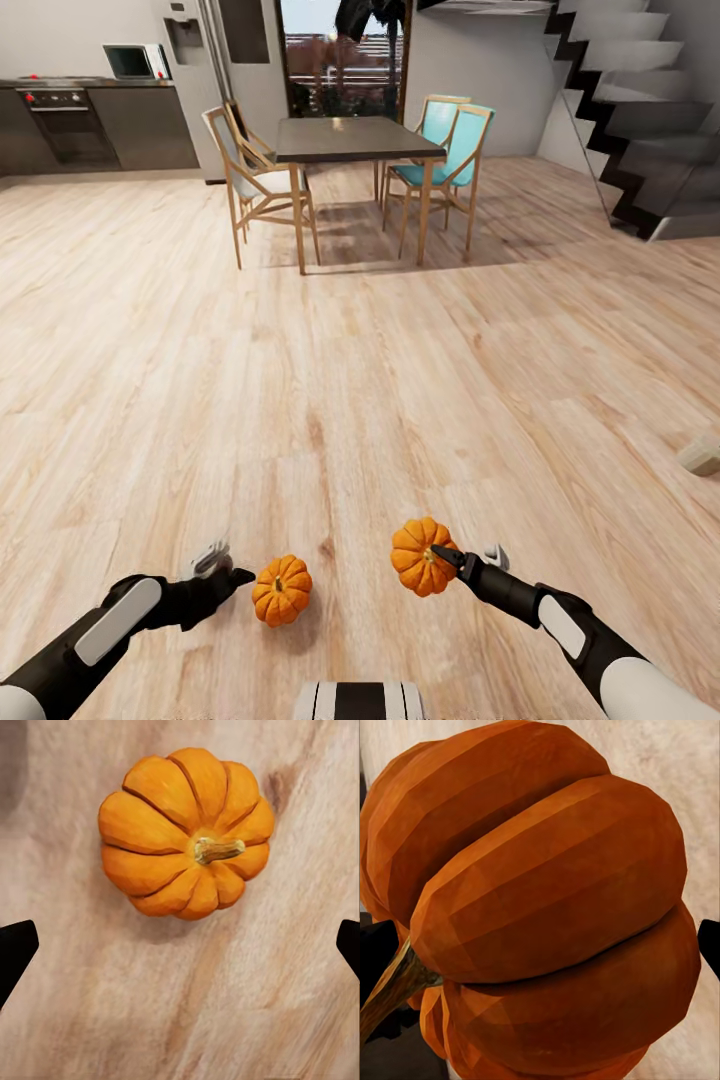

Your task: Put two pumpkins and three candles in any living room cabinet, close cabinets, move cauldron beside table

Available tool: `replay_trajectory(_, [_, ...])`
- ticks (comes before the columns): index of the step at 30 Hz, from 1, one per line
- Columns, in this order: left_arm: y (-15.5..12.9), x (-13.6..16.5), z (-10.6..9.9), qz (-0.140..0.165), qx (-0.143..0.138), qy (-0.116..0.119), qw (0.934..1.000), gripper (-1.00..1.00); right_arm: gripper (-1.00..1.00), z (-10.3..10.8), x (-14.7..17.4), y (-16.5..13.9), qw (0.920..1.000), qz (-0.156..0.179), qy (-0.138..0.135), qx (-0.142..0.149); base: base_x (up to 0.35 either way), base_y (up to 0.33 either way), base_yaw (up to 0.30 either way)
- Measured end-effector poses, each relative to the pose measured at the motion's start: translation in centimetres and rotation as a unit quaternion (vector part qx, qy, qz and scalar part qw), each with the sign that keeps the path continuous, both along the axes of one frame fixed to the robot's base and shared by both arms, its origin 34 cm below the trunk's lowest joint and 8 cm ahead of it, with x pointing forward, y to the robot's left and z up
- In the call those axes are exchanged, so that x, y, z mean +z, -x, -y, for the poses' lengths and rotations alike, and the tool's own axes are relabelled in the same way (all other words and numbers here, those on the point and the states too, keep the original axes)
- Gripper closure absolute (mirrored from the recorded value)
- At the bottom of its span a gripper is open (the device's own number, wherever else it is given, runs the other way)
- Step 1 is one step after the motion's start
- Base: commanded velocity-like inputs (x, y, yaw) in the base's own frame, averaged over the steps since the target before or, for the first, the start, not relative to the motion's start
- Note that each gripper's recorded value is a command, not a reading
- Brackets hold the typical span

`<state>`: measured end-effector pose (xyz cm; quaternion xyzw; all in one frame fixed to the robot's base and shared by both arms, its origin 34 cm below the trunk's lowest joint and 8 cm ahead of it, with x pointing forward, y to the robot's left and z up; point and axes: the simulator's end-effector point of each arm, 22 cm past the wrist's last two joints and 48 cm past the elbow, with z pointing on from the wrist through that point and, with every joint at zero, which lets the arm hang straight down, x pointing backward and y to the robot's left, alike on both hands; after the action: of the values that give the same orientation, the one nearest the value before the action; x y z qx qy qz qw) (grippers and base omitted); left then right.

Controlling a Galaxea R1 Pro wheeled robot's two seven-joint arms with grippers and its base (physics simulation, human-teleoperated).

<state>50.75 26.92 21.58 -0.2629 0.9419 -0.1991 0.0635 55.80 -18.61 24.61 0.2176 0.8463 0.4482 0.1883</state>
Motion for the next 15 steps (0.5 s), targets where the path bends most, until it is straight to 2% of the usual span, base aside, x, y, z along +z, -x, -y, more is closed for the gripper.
replay_trajectory(2, [0.1,-0.7,-0.3,0.005,0.006,-0.005,1.0000,-1.00,1.00,0.0,-0.4,0.2,1.0000,-0.004,-0.001,0.001,0.000,0.000,0.000])
replay_trajectory(4, [0.8,-1.5,0.1,0.003,-0.001,-0.010,0.9999,-1.00,1.00,-0.1,-0.8,0.5,1.0000,-0.008,0.000,0.003,0.000,0.000,0.000])
replay_trajectory(6, [1.5,-2.4,-0.3,0.002,-0.013,-0.026,0.9996,-1.00,1.00,0.0,-1.3,0.7,0.9999,-0.012,0.002,0.003,0.000,0.000,0.000])
replay_trajectory(8, [1.5,-3.2,-0.4,0.016,-0.027,-0.045,0.9985,-1.00,1.00,0.0,-1.7,1.0,0.9999,-0.016,0.002,0.003,0.000,0.000,0.000])
replay_trajectory(12, [1.9,-4.2,0.9,0.028,-0.035,-0.026,0.9987,-1.00,1.00,-0.3,-1.8,1.0,0.9998,-0.015,-0.009,0.002,0.000,0.000,0.000])
replay_trajectory(15, [2.0,-4.4,1.6,0.036,-0.034,-0.003,0.9988,-1.00,1.00,-1.7,0.1,0.2,0.9984,0.006,-0.055,0.015,0.000,0.000,0.000])
